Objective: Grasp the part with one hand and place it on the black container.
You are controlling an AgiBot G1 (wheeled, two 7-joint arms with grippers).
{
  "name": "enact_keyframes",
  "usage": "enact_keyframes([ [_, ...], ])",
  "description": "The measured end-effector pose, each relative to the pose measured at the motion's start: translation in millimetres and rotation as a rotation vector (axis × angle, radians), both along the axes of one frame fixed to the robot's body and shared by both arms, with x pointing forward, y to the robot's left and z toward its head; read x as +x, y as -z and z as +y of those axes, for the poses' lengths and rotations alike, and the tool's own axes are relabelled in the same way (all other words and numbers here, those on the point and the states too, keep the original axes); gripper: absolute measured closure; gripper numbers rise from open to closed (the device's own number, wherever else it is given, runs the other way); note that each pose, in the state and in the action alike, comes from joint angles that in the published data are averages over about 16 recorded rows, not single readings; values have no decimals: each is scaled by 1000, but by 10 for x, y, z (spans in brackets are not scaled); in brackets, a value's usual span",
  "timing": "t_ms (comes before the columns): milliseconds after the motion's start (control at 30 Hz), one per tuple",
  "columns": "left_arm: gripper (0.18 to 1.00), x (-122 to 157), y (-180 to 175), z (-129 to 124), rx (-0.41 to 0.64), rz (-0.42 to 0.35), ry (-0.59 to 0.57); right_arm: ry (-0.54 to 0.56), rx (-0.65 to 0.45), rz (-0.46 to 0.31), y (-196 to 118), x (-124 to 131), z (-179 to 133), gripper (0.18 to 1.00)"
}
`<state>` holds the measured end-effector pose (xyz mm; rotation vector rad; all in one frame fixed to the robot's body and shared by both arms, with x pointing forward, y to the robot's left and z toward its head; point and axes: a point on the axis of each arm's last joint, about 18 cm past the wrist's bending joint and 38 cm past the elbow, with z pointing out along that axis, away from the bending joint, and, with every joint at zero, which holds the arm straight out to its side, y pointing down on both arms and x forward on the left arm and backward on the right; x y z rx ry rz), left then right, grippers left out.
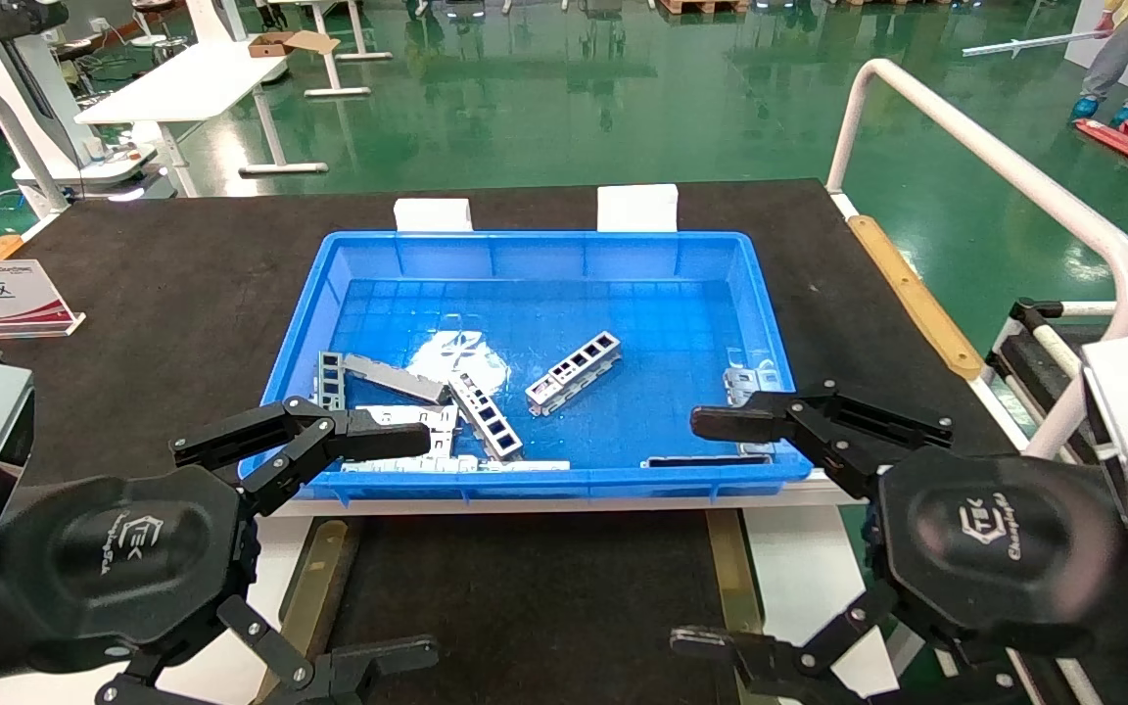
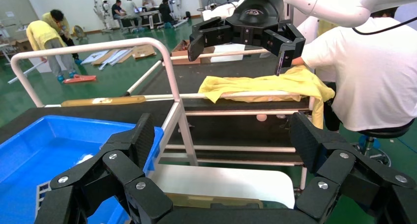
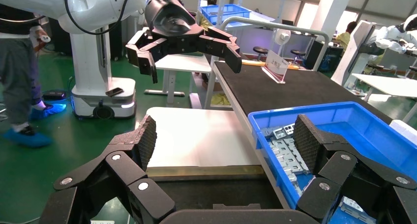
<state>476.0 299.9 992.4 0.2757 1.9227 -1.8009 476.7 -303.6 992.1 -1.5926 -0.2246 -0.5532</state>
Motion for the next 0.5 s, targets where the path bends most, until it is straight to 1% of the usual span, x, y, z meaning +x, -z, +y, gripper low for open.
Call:
enact_keyframes([
  [500,184,0,0,0,0,0,0,0,0,0,0,0,0,178],
])
